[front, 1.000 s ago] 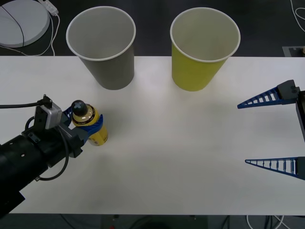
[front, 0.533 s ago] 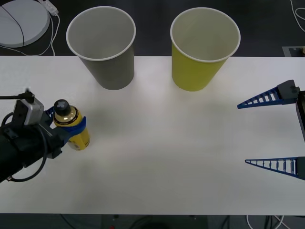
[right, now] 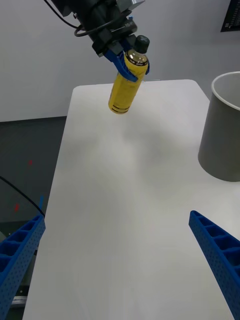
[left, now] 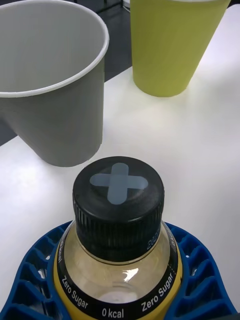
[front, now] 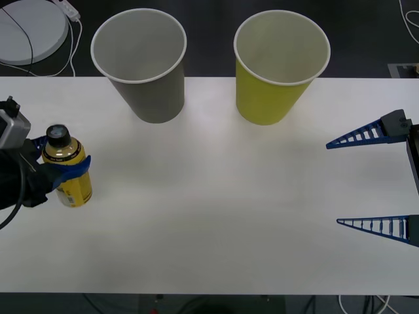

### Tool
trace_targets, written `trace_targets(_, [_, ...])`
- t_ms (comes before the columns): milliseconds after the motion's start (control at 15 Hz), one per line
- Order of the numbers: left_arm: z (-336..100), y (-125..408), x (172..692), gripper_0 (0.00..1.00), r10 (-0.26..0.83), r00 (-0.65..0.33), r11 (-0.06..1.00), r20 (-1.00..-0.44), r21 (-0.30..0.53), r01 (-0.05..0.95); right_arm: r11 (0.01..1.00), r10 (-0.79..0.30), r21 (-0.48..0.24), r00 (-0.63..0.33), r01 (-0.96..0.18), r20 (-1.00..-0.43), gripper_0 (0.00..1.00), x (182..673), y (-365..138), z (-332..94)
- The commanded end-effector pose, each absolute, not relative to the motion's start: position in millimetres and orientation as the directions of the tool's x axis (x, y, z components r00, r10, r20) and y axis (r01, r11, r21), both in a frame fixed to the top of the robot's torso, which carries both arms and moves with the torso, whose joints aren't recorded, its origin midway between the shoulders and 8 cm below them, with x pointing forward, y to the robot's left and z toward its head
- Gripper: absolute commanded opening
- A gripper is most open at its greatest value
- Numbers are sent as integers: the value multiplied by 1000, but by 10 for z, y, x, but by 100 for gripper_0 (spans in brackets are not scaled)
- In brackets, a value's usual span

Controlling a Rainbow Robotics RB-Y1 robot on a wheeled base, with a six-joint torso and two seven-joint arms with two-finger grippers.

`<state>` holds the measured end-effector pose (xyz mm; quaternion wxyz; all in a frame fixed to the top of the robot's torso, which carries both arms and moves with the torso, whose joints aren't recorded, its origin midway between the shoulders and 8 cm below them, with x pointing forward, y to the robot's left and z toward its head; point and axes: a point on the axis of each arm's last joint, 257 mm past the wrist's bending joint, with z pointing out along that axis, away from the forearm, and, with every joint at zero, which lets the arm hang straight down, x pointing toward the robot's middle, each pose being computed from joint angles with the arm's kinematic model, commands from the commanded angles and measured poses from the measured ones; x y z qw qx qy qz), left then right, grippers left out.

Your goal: Put the can into the green bin and the plastic bottle into the gray bin

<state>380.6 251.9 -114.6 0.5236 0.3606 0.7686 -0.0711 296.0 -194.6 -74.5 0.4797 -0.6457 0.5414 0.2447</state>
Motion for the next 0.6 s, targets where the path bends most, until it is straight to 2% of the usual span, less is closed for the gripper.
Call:
trace_targets(67, [-1081, 2583, 3821, 0, 528, -211, 709, -823, 290, 643, 46, -464, -354, 294, -934, -835, 100, 2960, -1946, -745])
trace_targets(600, [-895, 2717, 3930, 0, 639, -260, 654, -724, 334, 678, 46, -464, -354, 294, -934, -835, 100, 2960, -1946, -745])
